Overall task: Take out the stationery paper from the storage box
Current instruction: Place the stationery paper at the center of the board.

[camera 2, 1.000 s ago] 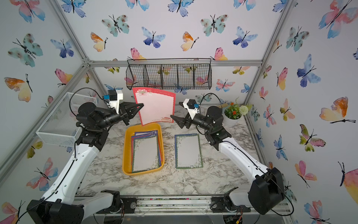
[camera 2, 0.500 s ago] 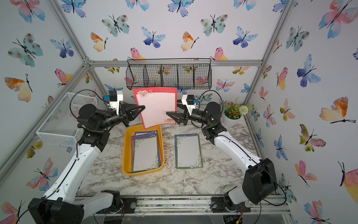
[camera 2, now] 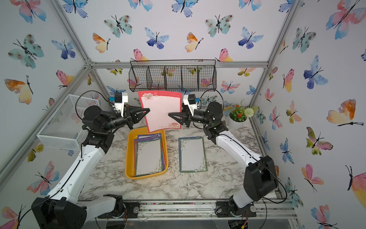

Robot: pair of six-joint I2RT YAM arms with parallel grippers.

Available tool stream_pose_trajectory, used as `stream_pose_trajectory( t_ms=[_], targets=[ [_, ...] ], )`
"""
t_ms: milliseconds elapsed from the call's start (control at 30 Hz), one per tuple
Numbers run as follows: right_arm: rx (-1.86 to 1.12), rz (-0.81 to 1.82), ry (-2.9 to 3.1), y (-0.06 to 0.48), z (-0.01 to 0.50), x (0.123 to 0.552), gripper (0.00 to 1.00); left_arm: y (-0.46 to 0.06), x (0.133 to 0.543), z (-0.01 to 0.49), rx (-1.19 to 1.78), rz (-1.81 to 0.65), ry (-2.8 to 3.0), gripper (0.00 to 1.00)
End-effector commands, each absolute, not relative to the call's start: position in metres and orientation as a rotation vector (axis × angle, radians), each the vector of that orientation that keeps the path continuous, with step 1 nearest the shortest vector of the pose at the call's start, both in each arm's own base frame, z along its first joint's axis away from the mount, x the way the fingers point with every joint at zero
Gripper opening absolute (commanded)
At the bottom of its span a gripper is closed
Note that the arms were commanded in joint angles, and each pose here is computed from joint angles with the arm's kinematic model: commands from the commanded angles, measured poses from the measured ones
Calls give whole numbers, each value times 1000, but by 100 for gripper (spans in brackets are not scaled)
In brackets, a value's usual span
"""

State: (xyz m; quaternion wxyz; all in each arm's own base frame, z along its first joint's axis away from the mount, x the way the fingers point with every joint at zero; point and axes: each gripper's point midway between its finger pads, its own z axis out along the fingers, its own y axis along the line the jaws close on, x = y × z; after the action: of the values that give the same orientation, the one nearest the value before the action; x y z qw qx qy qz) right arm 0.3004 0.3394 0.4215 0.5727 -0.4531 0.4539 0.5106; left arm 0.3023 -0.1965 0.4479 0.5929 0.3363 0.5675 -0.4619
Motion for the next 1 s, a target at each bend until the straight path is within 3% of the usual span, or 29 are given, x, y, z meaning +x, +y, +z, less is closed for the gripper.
stream_pose_trajectory(
  t_ms=[0,167,533,567,600,700,733,967],
  targets=[
    [-1067,1203,1024,337,437,294,32,-197,295,455,808,-1082,1288,0],
    [-1042,1200,1044,335,437,296,7,-196,293,457,808,-1086,1283,0],
    [-1012,1217,1070,334,433,297,2,-196,290,457,811,-1075,1273,0],
    [-1009,1218,1073,334,433,298,2,-195,290,457,806,-1069,1273,3],
    [-1004,1219,1079,334,433,298,2,-195,291,458,799,-1061,1274,15],
    [-976,1221,1112,333,433,301,2,-191,296,459,761,-1034,1283,60],
    [-969,1221,1125,333,432,302,2,-190,297,460,749,-1026,1286,68],
    [-928,1183,1309,328,409,309,2,-179,316,457,648,-929,1335,95]
  ],
)
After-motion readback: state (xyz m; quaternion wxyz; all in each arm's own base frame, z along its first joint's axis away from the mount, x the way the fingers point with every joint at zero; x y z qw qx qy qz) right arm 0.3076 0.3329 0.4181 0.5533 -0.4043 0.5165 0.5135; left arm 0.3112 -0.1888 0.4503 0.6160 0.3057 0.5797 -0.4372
